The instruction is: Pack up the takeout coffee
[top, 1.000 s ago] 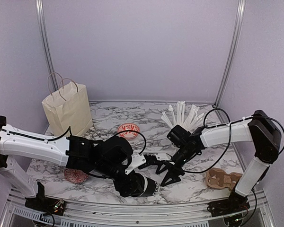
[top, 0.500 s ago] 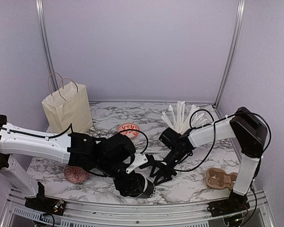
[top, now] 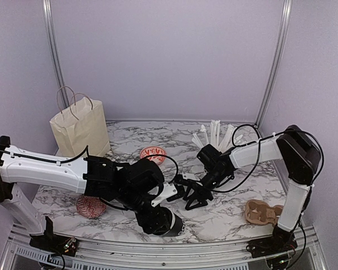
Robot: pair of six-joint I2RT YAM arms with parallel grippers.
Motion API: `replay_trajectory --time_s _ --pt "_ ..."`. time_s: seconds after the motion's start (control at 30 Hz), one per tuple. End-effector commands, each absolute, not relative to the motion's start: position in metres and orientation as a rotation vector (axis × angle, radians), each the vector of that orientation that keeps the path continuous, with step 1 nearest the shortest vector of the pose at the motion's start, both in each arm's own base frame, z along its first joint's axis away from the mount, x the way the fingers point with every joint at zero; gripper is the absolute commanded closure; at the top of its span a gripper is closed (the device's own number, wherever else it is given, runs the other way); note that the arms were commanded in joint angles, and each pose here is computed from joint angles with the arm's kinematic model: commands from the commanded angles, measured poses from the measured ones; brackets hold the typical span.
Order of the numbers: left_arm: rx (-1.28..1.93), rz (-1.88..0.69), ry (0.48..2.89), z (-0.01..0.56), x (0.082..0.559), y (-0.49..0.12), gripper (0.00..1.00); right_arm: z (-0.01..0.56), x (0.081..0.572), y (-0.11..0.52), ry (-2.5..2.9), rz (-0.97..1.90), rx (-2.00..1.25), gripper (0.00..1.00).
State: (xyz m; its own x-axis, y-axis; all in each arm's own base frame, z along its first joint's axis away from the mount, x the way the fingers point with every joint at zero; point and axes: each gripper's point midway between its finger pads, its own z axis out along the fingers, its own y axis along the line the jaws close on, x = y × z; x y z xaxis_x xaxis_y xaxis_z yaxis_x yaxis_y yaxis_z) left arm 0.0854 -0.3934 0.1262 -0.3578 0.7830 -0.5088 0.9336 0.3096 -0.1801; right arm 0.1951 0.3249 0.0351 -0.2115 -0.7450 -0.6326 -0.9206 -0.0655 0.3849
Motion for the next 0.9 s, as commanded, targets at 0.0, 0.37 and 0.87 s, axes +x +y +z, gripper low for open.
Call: replay_trajectory --time_s 0.0,0.37,0.87 --pt "1.581 -0.626 2.295 0.122 0.082 -0.395 0.15 0.056 0.183 0.309 1.939 1.091 -1.842 0.40" --pt "1.562 -0.609 2.309 0.123 0.085 -0.398 0.16 0.058 0.130 0.297 1.757 1.187 -2.034 0.66" --pt "1.519 -0.580 2.308 0.131 0.091 -0.398 0.11 0.043 0.131 0.352 1.876 1.406 -1.977 0.75"
